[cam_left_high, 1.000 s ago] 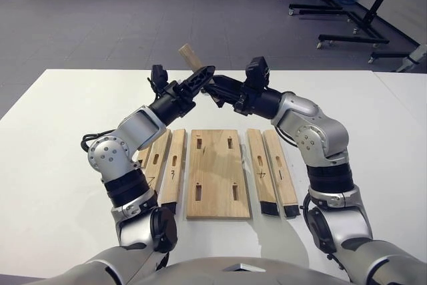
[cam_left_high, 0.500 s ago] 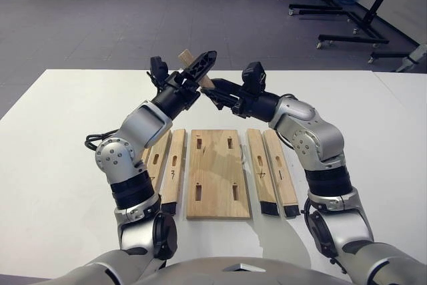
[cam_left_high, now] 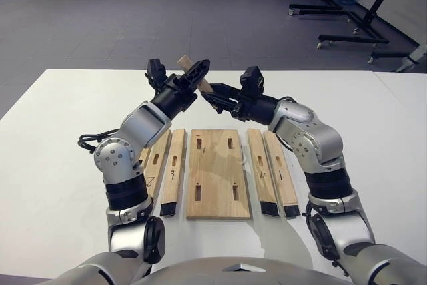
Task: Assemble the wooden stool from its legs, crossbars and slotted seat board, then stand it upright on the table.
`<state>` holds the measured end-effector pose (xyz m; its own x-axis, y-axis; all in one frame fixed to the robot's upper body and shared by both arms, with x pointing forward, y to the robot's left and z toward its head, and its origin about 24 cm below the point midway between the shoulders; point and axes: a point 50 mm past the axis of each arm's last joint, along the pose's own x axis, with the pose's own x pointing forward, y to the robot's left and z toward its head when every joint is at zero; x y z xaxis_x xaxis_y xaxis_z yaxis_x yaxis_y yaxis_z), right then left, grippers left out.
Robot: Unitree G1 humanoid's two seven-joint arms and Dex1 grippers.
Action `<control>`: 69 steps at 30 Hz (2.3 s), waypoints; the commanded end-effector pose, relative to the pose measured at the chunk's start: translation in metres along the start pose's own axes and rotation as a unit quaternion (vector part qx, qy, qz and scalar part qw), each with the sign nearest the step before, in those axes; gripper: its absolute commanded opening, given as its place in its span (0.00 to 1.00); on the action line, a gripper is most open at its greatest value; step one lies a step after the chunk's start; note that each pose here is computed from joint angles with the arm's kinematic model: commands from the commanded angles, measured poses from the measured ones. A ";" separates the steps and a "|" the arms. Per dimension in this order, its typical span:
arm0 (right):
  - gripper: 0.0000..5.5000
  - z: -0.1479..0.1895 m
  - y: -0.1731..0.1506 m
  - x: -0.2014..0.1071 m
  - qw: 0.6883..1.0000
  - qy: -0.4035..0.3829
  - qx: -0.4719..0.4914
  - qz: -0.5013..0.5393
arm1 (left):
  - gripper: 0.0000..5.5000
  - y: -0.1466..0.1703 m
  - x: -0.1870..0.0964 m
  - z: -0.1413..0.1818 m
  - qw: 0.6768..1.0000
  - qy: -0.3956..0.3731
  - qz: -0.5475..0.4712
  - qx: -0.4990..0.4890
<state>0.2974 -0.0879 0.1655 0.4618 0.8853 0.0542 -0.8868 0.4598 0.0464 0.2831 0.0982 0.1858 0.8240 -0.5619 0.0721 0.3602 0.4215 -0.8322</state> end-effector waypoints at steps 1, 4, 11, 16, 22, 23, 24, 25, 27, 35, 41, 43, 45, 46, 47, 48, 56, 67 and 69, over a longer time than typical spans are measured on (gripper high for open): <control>0.23 0.004 0.001 0.001 1.000 -0.004 -0.011 -0.002 | 0.34 -0.002 0.000 -0.002 1.000 -0.001 0.007 0.008; 0.23 0.004 0.001 0.001 1.000 -0.005 -0.011 -0.002 | 0.25 0.000 -0.001 -0.001 1.000 -0.007 0.015 0.009; 0.23 0.002 0.002 0.002 1.000 -0.003 -0.010 -0.001 | 0.10 0.002 -0.001 0.002 0.999 -0.012 0.028 0.018; 0.23 0.002 0.003 0.001 1.000 -0.001 -0.014 -0.001 | 0.07 0.003 -0.001 0.001 0.998 -0.014 0.046 0.028; 0.23 0.001 0.005 0.001 1.000 0.001 -0.013 0.000 | 0.07 0.004 -0.002 0.004 0.998 -0.024 0.054 0.026; 0.23 0.000 0.005 0.001 1.000 0.001 -0.010 0.001 | 0.07 0.005 -0.002 0.005 0.998 -0.024 0.055 0.026; 0.30 0.000 0.005 0.001 1.000 0.001 -0.005 0.000 | 0.07 0.006 -0.002 0.005 0.998 -0.025 0.056 0.026; 0.32 -0.001 0.006 0.001 1.000 0.001 0.000 0.000 | 0.07 0.006 -0.003 0.005 0.998 -0.025 0.058 0.026; 0.39 -0.001 0.005 0.001 1.000 0.003 0.006 -0.002 | 0.07 0.008 -0.003 0.006 0.997 -0.026 0.062 0.028; 0.64 0.014 -0.008 -0.003 1.000 -0.008 0.015 -0.026 | 0.07 0.014 -0.005 0.008 0.996 -0.024 0.075 0.049; 0.81 0.039 -0.045 -0.046 0.992 -0.057 0.038 -0.105 | 0.07 0.028 -0.030 0.032 0.985 -0.045 0.107 0.126; 0.87 0.039 -0.053 -0.060 0.988 -0.063 0.043 -0.134 | 0.07 0.033 -0.047 0.044 0.975 -0.054 0.136 0.170; 0.96 0.033 -0.055 -0.071 0.983 -0.057 0.046 -0.166 | 0.07 0.034 -0.064 0.048 0.959 -0.047 0.159 0.230; 0.96 0.027 -0.055 -0.075 0.981 -0.045 0.046 -0.182 | 0.07 0.035 -0.072 0.045 0.950 -0.039 0.172 0.258; 0.96 0.021 -0.054 -0.080 0.979 -0.037 0.047 -0.197 | 0.07 0.036 -0.078 0.043 0.942 -0.032 0.180 0.282; 0.96 0.016 -0.052 -0.083 0.976 -0.032 0.049 -0.210 | 0.07 0.038 -0.083 0.037 0.935 -0.022 0.187 0.300; 0.96 -0.010 -0.044 -0.091 0.963 -0.010 0.044 -0.267 | 0.07 0.048 -0.108 -0.004 0.875 -0.021 0.246 0.415; 0.96 -0.011 -0.044 -0.080 0.968 -0.004 0.032 -0.247 | 0.07 0.073 -0.105 -0.016 0.856 -0.048 0.274 0.436; 0.96 -0.011 -0.044 -0.078 0.969 -0.004 0.032 -0.245 | 0.07 0.078 -0.107 -0.019 0.857 -0.047 0.280 0.431</control>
<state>0.2970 -0.1785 0.1433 0.8322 0.5544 0.0074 -0.5495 0.8229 0.1445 0.2159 0.1758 0.1101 0.9918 -0.0699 -0.1070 0.0659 0.9970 -0.0411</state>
